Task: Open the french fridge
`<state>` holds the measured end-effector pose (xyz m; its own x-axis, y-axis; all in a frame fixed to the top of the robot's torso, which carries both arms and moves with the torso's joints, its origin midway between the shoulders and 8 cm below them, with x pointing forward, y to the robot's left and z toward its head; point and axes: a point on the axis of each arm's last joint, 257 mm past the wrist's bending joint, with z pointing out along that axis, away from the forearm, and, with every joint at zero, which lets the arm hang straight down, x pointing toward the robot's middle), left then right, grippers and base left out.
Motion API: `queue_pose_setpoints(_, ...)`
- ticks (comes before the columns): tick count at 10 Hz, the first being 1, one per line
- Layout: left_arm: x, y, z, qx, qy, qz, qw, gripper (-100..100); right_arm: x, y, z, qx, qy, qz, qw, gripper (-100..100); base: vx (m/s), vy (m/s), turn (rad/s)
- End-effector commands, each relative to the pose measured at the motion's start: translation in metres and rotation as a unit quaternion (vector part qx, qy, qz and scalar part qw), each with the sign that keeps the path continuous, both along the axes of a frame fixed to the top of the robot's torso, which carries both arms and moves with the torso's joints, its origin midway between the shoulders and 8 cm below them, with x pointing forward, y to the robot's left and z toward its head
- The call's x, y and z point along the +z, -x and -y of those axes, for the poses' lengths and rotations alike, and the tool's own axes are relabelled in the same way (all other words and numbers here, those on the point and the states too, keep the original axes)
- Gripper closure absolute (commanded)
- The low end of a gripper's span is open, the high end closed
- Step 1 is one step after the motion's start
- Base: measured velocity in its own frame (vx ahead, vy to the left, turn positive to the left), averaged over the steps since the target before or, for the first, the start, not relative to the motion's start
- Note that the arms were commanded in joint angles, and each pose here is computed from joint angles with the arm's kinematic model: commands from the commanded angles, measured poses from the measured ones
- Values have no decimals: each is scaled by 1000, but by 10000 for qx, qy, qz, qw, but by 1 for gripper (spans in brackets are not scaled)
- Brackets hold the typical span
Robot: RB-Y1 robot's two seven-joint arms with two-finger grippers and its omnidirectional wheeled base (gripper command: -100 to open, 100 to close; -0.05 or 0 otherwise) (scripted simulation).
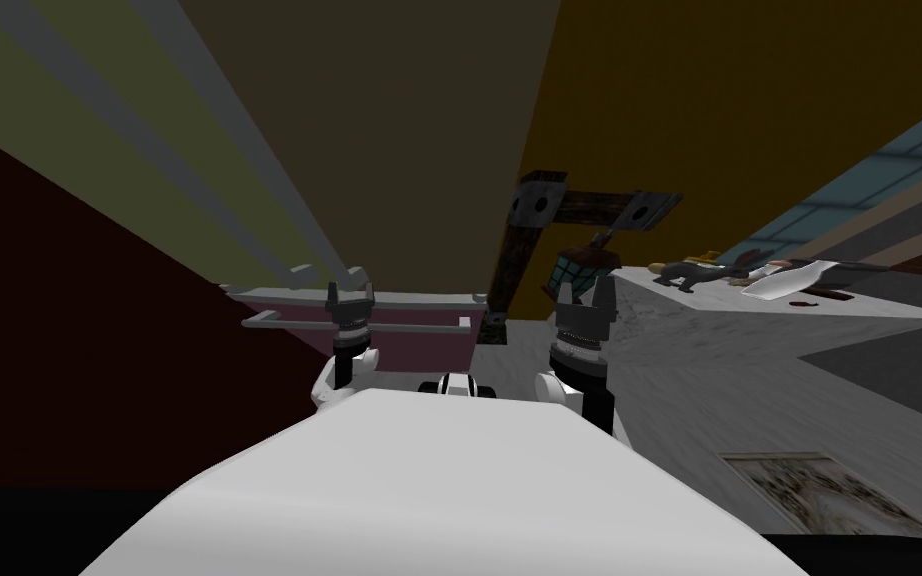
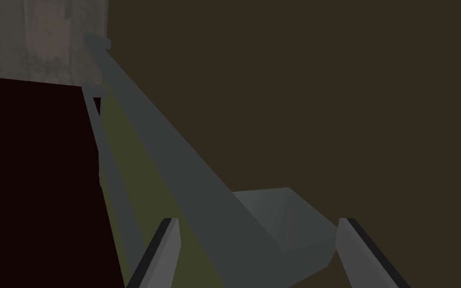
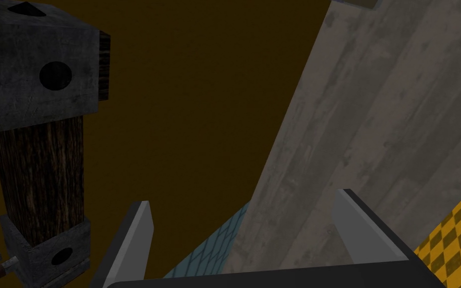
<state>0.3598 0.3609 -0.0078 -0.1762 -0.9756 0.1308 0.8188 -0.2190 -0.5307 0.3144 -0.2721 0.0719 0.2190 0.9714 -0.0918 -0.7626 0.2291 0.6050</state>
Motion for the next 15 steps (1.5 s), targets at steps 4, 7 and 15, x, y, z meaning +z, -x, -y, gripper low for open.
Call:
queue_pose_setpoints(4, -6, 14, 9, 5, -71, 187, 9998, 100, 0, 0, 0, 0, 0, 0, 10000, 0, 6, 20, -10)
queue_pose_setpoints(7, -13, 17, 10, 16, -71, 159, 9998, 100, 0, 0, 0, 0, 0, 0, 10000, 0, -9, 4, -6)
queue_pose_setpoints(15, -3, 26, -43, 1110, 40, 8, 9938, 100, 0, 0, 0, 1, -2, 1, 10000, 0, -83, -211, 170)
